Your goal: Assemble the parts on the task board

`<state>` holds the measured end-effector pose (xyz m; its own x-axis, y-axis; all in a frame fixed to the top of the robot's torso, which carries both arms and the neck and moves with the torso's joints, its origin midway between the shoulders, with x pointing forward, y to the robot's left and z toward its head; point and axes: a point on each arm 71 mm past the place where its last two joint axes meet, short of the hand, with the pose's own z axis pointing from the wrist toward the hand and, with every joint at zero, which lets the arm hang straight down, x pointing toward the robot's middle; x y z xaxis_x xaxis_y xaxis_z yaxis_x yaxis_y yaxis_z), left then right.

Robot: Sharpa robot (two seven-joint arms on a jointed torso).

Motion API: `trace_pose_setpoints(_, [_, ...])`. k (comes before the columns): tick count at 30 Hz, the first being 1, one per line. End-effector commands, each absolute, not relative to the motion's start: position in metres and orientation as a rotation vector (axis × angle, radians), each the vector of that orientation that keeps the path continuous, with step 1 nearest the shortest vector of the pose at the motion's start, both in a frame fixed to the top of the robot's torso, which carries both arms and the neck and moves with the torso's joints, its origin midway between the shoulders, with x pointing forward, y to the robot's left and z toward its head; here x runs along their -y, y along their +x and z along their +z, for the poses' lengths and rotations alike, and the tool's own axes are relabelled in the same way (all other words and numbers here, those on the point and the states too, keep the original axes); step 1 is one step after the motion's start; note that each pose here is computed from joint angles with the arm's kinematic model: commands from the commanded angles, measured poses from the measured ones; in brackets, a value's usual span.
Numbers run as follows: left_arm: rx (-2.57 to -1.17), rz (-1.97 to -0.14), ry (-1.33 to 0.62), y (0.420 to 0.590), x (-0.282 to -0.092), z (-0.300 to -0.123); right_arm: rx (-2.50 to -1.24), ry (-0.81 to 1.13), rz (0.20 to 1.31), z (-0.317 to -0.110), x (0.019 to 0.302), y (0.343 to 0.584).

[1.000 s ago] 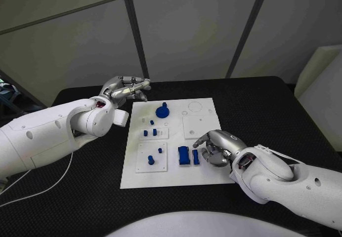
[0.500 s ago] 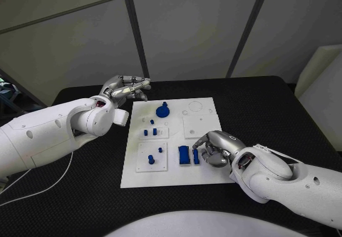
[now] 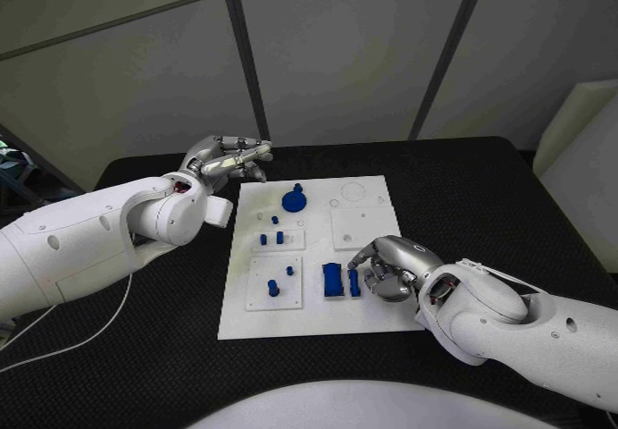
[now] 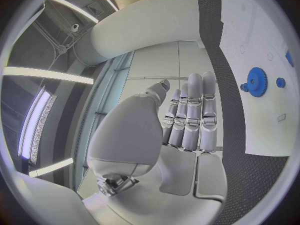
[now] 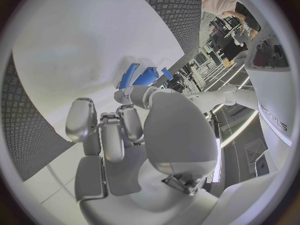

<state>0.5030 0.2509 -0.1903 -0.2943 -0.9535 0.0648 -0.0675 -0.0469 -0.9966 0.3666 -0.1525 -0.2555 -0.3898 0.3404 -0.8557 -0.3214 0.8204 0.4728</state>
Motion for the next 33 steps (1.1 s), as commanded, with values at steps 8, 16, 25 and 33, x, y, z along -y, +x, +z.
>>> trace_pose_setpoints(8, [-1.450, -1.456, -1.128, 0.5032, -0.2500, -0.1892, -1.866, 0.001, 0.701, -0.2607, 0.1517, 0.3679])
trace_pose_setpoints(16, [-1.451, -1.456, -1.128, 0.5036, -0.2494, -0.1895, -1.836, 0.009, 0.716, -0.2620, 0.1499, 0.3724])
trace_pose_setpoints(25, [-1.450, -1.453, -1.129, 0.5038, -0.2504, -0.1897, -1.786, 0.020, 0.746, -0.2585, 0.1504, 0.3729])
trace_pose_setpoints(33, [-1.451, -1.455, -1.129, 0.5039, -0.2496, -0.1902, -1.728, 0.041, 0.796, -0.2527, 0.1516, 0.3715])
